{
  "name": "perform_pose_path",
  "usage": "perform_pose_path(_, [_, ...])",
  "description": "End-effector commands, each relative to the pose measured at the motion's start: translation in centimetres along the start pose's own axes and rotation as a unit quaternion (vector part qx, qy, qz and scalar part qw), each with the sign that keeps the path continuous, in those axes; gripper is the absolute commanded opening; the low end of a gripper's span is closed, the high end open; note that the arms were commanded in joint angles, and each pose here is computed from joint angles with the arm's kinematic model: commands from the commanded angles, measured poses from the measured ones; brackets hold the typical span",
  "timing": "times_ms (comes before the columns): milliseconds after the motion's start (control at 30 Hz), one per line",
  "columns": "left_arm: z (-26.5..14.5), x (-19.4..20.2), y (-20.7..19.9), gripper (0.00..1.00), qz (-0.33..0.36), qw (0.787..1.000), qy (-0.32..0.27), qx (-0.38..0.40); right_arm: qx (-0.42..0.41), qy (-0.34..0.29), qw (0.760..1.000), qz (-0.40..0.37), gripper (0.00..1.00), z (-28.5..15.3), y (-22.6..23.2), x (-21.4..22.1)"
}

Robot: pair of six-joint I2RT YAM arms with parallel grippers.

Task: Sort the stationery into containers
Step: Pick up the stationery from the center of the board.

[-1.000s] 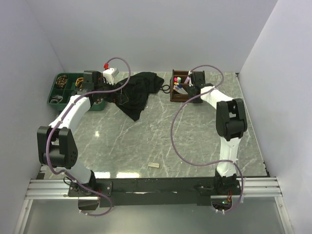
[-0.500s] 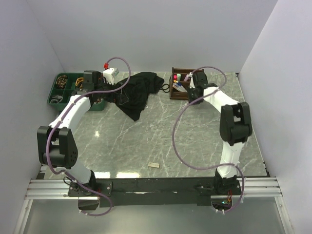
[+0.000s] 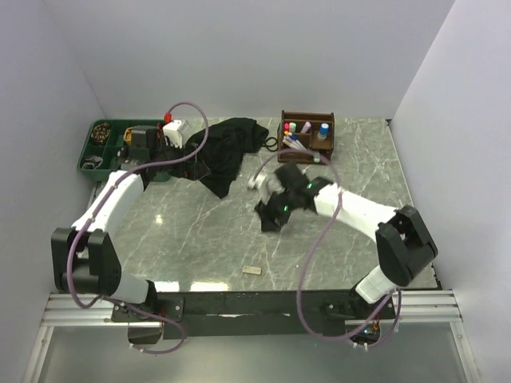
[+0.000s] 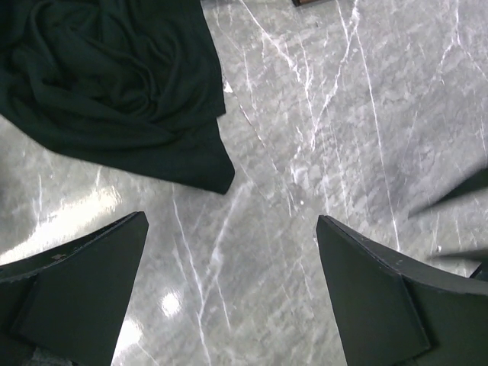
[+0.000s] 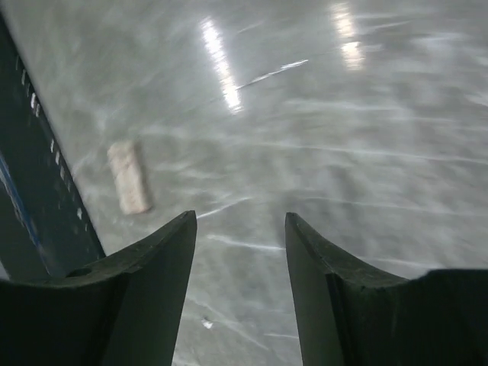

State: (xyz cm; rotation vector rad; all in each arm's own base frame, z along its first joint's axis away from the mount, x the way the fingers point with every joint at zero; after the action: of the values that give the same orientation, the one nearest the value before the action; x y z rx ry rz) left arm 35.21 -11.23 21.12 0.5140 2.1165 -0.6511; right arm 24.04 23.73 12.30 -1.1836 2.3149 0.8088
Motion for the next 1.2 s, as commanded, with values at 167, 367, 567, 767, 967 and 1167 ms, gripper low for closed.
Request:
perform_pose_path(167, [-4.1, -0.1, 0.1, 0.99, 0.005, 0.998, -0.047, -0.048, -0.023, 0.026, 0.983, -0.183, 0.62, 0.9, 5.6, 4.6])
perform_pose_path(367, [-5.5, 0.0, 1.5, 0.99, -0.003, 0.993, -0.061, -0.098, -0.024, 0.028, 0.983, -0.182, 0.67, 2.4, 7.9, 5.7])
perform_pose_path(567, [-6.5, -0.6, 2.5, 0.99, -0.015, 0.986, -0.071, -0.148, 0.017, 0.028, 0.979, -0.199, 0.66, 4.0, 9.3, 6.0])
perform_pose_path(767, [-7.4, -0.9, 1.8, 0.99, -0.011, 0.985, -0.086, -0.147, 0.027, 0.039, 0.976, -0.213, 0.66, 5.1, 10.0, 6.1])
perform_pose_path(967, [-7.8, -0.4, 1.4, 0.99, -0.009, 0.985, -0.088, -0.146, 0.029, 0.058, 0.973, -0.221, 0.66, 6.1, 10.1, 6.5])
perform_pose_path(1167, [-7.8, -0.2, 1.3, 0.99, -0.009, 0.985, -0.088, -0.146, 0.028, 0.067, 0.971, -0.227, 0.63, 6.7, 10.4, 6.9])
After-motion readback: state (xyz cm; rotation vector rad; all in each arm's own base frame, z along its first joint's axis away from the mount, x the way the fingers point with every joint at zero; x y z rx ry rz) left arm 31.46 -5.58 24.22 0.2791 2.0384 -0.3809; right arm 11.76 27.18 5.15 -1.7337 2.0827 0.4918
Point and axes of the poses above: each gripper's point midway between its finger pads, its own z axis out along the fingers, its own y axis along the line the jaws close on, x = y × z, the point moved 4 cm from there along -z, back along the fingers, and after that the axes turned 6 degrees about z, right-handed, at the moved point
